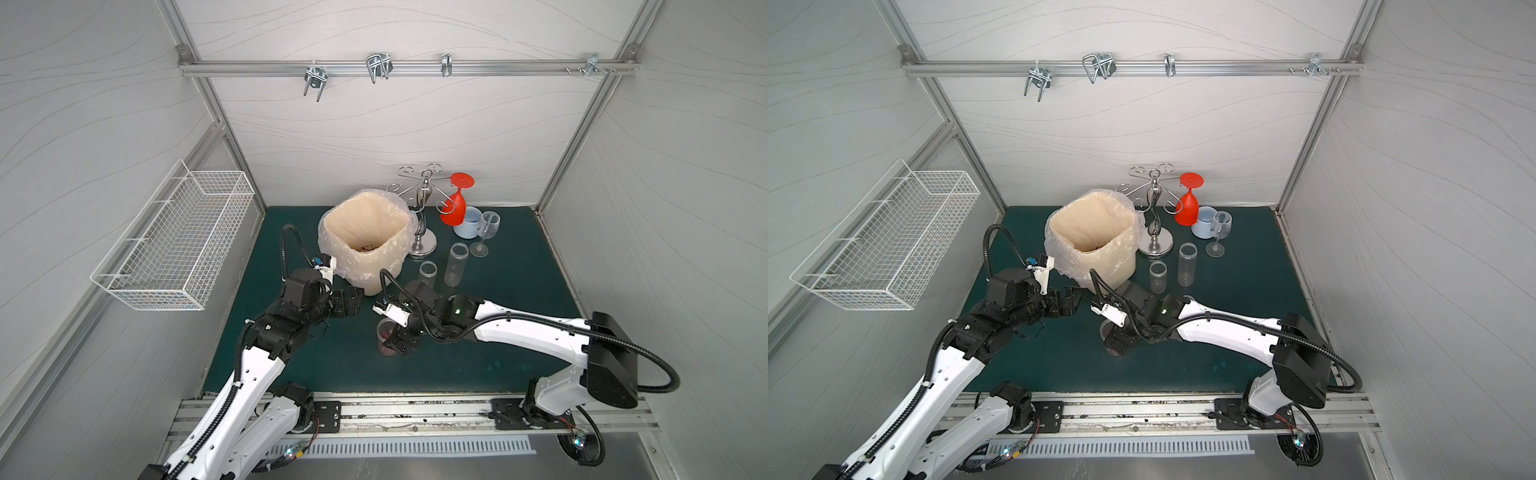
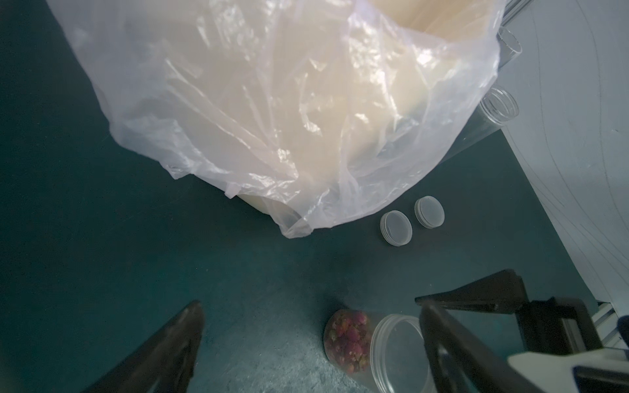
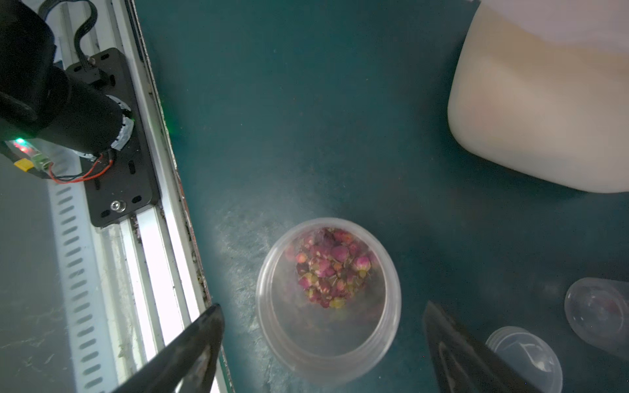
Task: Empty the moldy dried flower tea in the jars
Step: Pick up the jar from the center of the board.
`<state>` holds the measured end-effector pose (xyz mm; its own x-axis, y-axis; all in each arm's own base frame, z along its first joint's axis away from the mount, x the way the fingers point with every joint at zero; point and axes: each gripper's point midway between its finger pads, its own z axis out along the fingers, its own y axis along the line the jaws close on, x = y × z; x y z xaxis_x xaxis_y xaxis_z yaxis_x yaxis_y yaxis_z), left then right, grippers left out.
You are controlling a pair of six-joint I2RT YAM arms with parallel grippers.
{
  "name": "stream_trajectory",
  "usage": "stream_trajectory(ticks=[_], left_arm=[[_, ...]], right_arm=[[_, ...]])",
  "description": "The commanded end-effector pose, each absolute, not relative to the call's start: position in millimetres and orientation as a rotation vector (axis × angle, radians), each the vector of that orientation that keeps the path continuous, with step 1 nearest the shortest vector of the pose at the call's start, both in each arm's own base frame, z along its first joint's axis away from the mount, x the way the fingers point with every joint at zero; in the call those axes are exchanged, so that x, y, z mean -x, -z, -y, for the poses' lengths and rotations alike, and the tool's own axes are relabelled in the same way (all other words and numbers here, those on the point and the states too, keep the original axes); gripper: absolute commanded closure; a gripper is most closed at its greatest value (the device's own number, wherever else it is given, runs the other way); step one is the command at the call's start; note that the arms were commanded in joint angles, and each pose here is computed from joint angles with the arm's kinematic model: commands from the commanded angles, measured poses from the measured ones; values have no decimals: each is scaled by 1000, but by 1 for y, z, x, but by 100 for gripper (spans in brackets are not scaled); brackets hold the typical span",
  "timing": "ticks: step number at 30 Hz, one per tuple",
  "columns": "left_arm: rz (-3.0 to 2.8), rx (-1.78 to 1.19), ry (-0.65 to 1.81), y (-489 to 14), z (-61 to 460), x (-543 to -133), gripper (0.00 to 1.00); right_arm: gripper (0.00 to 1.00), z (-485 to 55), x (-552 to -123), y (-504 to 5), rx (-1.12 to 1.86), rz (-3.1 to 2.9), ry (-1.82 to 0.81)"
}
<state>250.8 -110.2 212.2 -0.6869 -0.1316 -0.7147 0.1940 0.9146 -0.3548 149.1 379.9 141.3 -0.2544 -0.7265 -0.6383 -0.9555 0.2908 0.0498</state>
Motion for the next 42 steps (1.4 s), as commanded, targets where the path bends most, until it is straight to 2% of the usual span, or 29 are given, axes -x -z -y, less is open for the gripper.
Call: stream_trajectory(ticks=[1,4,12,19,25,29,34,42], left_arm=[[-2239,-37,541,-223,111,-254,1],[-2248,-38,534,-221,111,-253,1],[-2247,-38,544,-219,112,-253,1],[-2181,-117,615,-235,123,-250,1],[-2006,-248,786,-272,148,-245,1],[-1882,-373,886,-294,169,-237,5],[-1779,-611,795,-299,203,-221,1],[-1645,-943,717,-292,255,-203,1]], right_arm=[[13,-393,-155,-145,1507,-2008,-570],[18,-396,-156,-138,1529,-2014,-553],[48,-399,-153,-137,1537,-2003,-549],[65,-384,-155,-172,1420,-1978,-583],[69,-337,-167,-224,1230,-2017,-672],[74,-299,-183,-252,1045,-2082,-702],[76,-268,-197,-267,879,-2191,-739],[79,-253,-192,-291,756,-2245,-846]])
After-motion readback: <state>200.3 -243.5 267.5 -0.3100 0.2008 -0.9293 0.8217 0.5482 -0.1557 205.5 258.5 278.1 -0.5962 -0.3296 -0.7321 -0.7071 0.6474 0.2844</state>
